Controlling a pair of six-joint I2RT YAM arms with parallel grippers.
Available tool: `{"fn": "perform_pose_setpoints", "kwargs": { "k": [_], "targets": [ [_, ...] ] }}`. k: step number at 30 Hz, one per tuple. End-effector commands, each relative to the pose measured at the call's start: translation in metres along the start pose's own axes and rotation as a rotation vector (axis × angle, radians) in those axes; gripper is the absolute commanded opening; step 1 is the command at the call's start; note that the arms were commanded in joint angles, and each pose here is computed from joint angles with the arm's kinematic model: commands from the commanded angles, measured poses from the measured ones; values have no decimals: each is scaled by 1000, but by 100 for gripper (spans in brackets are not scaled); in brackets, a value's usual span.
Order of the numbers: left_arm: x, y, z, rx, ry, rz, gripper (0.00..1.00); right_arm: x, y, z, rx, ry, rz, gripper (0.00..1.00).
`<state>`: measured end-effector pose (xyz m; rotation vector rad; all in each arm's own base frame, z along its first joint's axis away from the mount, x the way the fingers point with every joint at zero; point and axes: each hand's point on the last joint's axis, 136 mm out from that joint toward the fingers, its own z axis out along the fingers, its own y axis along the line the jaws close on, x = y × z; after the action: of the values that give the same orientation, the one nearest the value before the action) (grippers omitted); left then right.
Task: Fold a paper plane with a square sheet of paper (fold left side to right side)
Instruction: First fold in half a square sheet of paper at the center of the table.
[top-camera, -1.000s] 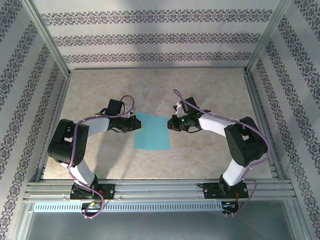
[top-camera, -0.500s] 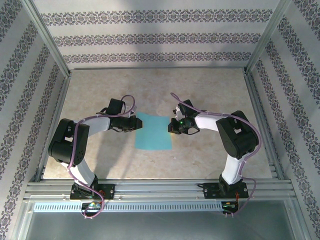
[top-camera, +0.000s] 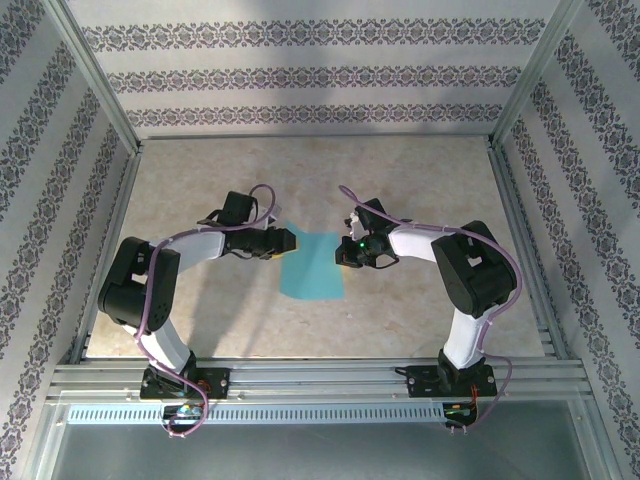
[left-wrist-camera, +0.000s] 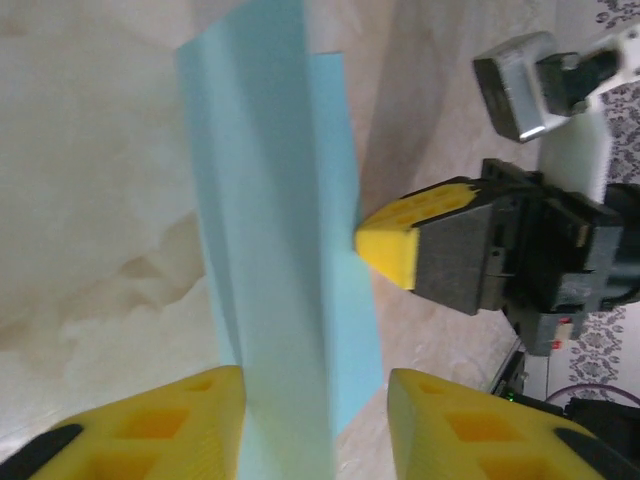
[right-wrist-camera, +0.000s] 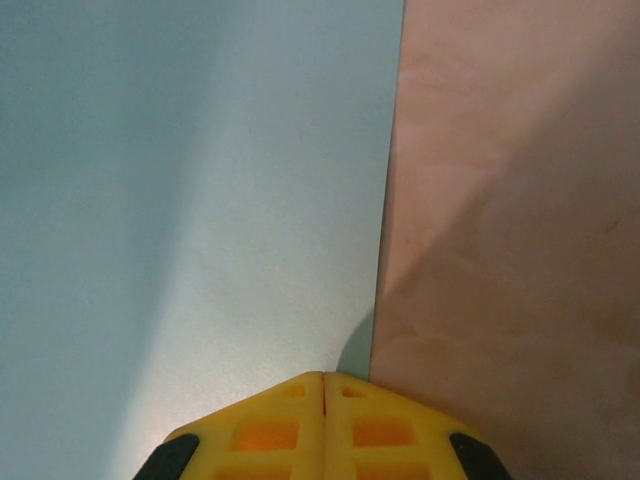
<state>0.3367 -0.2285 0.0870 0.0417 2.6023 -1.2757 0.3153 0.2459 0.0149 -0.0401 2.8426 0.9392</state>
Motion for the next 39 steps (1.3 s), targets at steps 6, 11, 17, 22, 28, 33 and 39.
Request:
{"fn": "perform_pose_setpoints", "kwargs": {
  "k": [6, 11, 17, 22, 28, 33, 39],
  "targets": [
    [-5, -24, 16, 42, 30, 29, 47, 13, -19, 14, 59, 42, 15, 0],
    [-5, -32, 41, 60, 66, 47, 52, 11, -10, 14, 8, 32, 18, 0],
    [-3, -33, 50, 63, 82, 55, 54, 10, -11, 13, 2, 28, 20, 0],
    [-2, -25, 52, 22, 83, 56, 49, 8, -6, 9, -27, 10, 20, 0],
    [0, -19, 55, -1, 93, 52, 32, 0, 6, -1, -88, -28, 19, 0],
    [0, -14, 55, -24, 95, 55, 18, -9, 13, -14, -111, -70, 12, 0],
    [1, -14, 55, -30, 97, 58, 11, -17, 10, -39, -132, -136, 10, 23]
  ]
}}
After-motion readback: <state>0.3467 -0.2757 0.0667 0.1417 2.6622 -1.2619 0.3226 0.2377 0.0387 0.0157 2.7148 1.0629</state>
